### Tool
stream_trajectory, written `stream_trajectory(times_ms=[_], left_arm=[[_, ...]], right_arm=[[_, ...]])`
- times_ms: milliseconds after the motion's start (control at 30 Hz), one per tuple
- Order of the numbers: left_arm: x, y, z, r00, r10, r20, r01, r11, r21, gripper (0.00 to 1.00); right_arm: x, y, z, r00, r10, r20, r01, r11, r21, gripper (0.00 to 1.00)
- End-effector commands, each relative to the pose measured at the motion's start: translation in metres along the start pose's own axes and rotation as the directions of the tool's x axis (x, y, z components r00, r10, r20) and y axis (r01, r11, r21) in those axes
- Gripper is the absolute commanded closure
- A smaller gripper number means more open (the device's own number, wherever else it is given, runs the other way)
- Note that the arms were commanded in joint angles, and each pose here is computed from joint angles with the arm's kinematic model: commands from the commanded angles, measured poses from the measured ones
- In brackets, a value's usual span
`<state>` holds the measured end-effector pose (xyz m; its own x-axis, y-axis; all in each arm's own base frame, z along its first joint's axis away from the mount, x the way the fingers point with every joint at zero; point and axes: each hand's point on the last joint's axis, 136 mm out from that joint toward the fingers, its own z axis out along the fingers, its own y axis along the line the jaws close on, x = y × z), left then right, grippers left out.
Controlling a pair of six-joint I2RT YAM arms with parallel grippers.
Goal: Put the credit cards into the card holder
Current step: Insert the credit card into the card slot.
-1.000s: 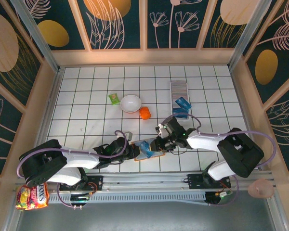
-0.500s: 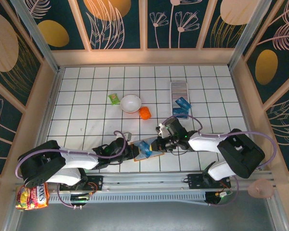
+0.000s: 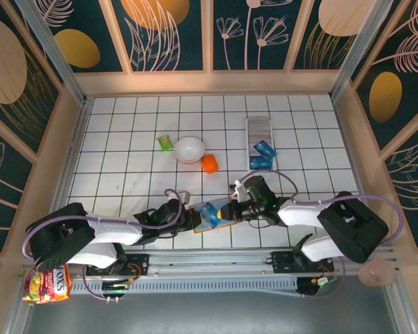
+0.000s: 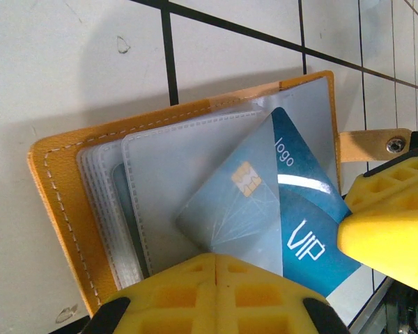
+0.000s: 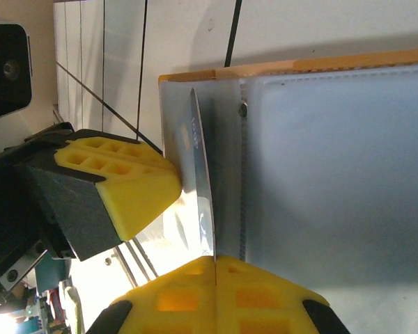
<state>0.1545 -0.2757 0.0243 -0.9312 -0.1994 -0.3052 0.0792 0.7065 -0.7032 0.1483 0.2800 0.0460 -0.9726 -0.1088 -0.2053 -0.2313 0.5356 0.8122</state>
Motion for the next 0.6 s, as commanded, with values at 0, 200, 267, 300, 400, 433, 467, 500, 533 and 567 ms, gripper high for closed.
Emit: stream_trajectory(times_ms=[0,200,267,300,400,433,467,500,533,567], left_arm=[[0.022,0.045,-0.001,0.997,-0.019,-0.069,0.009,0.989,-0.150,1.00],[0.020,0.042,-0.002,0.998,-0.017,-0.062,0.008,0.989,-0.146,1.00],[0.020,0.042,-0.002,0.998,-0.017,-0.062,0.008,0.990,-0.144,1.00],[0.020,0.042,-0.002,0.998,-0.018,-0.061,0.009,0.989,-0.145,1.00],[0.019,0.040,-0.002,0.998,-0.018,-0.062,0.009,0.990,-0.141,1.00],[0.019,0.040,-0.002,0.998,-0.016,-0.062,0.007,0.990,-0.142,1.00],[0.019,0.040,-0.002,0.998,-0.016,-0.063,0.007,0.990,-0.143,1.00],[0.020,0.041,-0.002,0.998,-0.016,-0.065,0.007,0.990,-0.143,1.00],[0.020,0.041,-0.002,0.998,-0.017,-0.065,0.007,0.990,-0.143,1.00],[0.020,0.040,-0.001,0.998,-0.016,-0.065,0.006,0.990,-0.143,1.00]], right_arm=[[-0.001,-0.003,-0.001,0.999,0.013,0.041,-0.013,1.000,-0.002,1.00],[0.000,-0.007,-0.003,0.996,0.032,0.083,-0.032,0.999,0.002,1.00],[-0.004,-0.006,-0.004,0.994,0.031,0.109,-0.031,1.000,-0.002,1.00],[-0.005,-0.005,-0.004,0.992,0.029,0.122,-0.028,1.000,-0.008,1.00],[-0.010,-0.002,-0.004,0.989,0.019,0.150,-0.018,1.000,-0.010,1.00],[-0.011,-0.002,-0.004,0.987,0.020,0.159,-0.018,1.000,-0.009,1.00],[-0.011,-0.002,-0.004,0.986,0.019,0.168,-0.017,1.000,-0.012,1.00],[-0.012,-0.001,-0.004,0.984,0.020,0.175,-0.017,1.000,-0.014,1.00],[-0.012,-0.002,-0.003,0.984,0.023,0.179,-0.021,1.000,-0.009,1.00],[-0.012,-0.004,-0.004,0.983,0.027,0.183,-0.027,1.000,-0.003,1.00]])
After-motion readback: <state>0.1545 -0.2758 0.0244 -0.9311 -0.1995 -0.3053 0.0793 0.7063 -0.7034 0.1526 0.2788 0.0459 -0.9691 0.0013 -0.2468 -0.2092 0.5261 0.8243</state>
